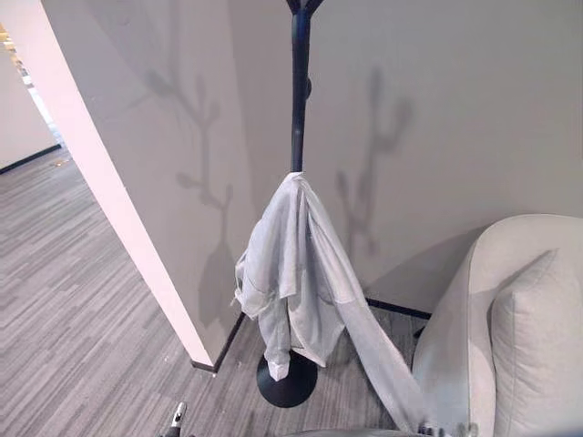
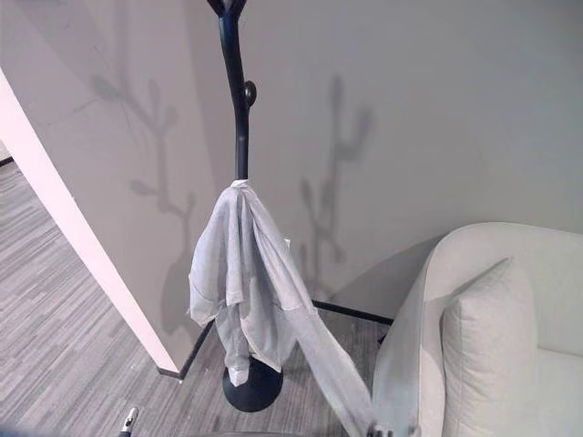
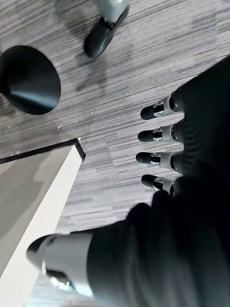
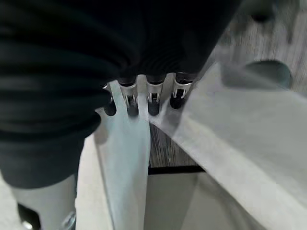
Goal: Hang the clothes on the sofa on the clothes rack.
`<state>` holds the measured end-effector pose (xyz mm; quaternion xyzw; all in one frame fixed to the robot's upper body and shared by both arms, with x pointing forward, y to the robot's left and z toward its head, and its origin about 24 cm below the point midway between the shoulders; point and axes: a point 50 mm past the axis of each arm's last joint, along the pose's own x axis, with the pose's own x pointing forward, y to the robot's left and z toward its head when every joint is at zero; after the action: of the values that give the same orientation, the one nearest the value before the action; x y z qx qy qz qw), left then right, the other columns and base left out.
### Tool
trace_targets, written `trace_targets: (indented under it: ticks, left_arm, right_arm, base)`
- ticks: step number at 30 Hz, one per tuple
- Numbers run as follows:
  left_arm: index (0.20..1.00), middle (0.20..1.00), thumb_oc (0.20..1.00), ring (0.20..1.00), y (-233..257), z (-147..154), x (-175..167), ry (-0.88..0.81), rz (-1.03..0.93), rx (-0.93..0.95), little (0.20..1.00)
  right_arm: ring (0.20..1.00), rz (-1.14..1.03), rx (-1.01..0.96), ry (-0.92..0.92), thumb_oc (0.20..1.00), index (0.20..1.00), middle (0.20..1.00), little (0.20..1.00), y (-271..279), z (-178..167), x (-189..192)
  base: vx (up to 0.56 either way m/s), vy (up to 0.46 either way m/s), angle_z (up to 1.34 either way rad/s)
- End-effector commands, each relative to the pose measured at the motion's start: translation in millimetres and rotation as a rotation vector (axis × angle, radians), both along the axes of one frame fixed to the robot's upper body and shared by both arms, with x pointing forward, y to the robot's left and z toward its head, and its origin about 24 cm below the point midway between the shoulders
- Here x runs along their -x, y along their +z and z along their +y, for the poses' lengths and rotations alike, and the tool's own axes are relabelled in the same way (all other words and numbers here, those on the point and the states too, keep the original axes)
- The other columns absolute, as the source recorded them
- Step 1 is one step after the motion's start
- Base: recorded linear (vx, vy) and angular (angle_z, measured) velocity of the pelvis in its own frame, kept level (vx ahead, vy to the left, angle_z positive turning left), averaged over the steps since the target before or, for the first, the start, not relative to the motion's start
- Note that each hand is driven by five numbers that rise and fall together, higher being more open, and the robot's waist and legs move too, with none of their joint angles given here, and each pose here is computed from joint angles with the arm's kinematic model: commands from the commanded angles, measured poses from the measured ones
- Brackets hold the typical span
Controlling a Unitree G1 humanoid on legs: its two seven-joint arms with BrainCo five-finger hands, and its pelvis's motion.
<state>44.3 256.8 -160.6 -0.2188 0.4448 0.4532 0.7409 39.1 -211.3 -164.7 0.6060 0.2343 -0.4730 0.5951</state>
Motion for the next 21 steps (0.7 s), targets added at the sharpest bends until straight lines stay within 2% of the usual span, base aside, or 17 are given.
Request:
trace_targets:
  ticks: [1,2,4,5,7,8,9,11,12,14,15,16,21]
  left_arm:
    - [1.000,1.000,1.000,1.000,7.7,9.8,-25.8,-0.129,-0.084,-0.035,1.000]
    - [1.000,1.000,1.000,1.000,8.5,11.0,-26.1,-0.151,-0.087,-0.044,1.000]
    - [1.000,1.000,1.000,1.000,7.5,10.8,-21.0,-0.167,-0.075,-0.045,1.000]
    - [1.000,1.000,1.000,1.000,6.3,10.1,-16.9,-0.174,-0.050,-0.050,1.000]
    - [1.000,1.000,1.000,1.000,6.2,9.9,-16.9,-0.174,-0.050,-0.050,1.000]
    - [1.000,1.000,1.000,1.000,5.1,9.3,-12.3,-0.175,-0.024,-0.055,1.000]
    - [1.000,1.000,1.000,1.000,4.9,8.2,-12.9,-0.174,-0.026,-0.052,1.000]
    - [1.000,1.000,1.000,1.000,3.6,4.4,-14.2,-0.182,-0.030,-0.034,1.000]
    - [1.000,1.000,1.000,1.000,3.6,4.5,-14.6,-0.182,-0.031,-0.034,1.000]
    - [1.000,1.000,1.000,1.000,2.3,-1.1,-18.7,-0.217,-0.040,-0.012,1.000]
    - [1.000,1.000,1.000,1.000,0.1,-4.6,-17.4,-0.254,-0.013,0.014,1.000]
    - [1.000,1.000,1.000,1.000,-0.5,-5.7,-16.9,-0.263,-0.006,0.018,1.000]
    - [1.000,1.000,1.000,1.000,-4.1,-15.0,-13.0,-0.302,0.020,0.057,1.000]
  right_arm:
    - [1.000,-0.178,0.021,0.700,1.000,1.000,1.000,1.000,11.7,31.2,-35.8]
    - [1.000,-0.247,0.091,0.843,1.000,1.000,1.000,1.000,21.9,27.1,-43.0]
    - [1.000,-0.339,0.198,0.921,1.000,1.000,1.000,1.000,39.2,7.4,-53.1]
    - [1.000,-0.402,0.278,0.905,1.000,1.000,1.000,1.000,51.7,-3.2,-67.4]
    - [1.000,-0.402,0.279,0.905,1.000,1.000,1.000,1.000,51.7,-3.2,-67.4]
    - [1.000,-0.424,0.366,0.885,1.000,1.000,1.000,1.000,61.5,-11.9,-80.7]
    - [1.000,-0.393,0.375,0.885,1.000,1.000,1.000,1.000,58.9,-13.7,-78.6]
    - [1.000,-0.258,0.386,0.895,1.000,1.000,1.000,1.000,45.2,-19.0,-67.0]
    - [1.000,-0.258,0.387,0.895,1.000,1.000,1.000,1.000,45.1,-19.1,-67.4]
    - [1.000,-0.051,0.292,0.863,1.000,1.000,1.000,1.000,19.1,-18.1,-37.3]
    - [1.000,0.184,0.150,0.748,1.000,1.000,1.000,1.000,-2.7,-12.2,-2.3]
    - [1.000,0.272,0.099,0.708,1.000,1.000,1.000,1.000,-7.1,-10.6,12.7]
    - [1.000,0.474,-0.012,0.449,1.000,1.000,1.000,1.000,-9.5,-14.0,41.2]
  base:
    - [-0.05,-0.044,0.01]
    - [-0.05,-0.032,0.06]
    - [-0.03,-0.015,0.10]
    - [-0.01,-0.006,0.07]
    - [0.00,0.000,0.00]
    - [0.00,0.000,0.00]
    - [0.00,0.002,-0.03]
    - [0.00,0.000,0.00]
    - [0.00,0.000,0.00]
    - [0.00,0.000,0.00]
    - [0.00,0.000,0.00]
    - [0.02,0.004,-0.07]
    - [0.01,0.005,-0.04]
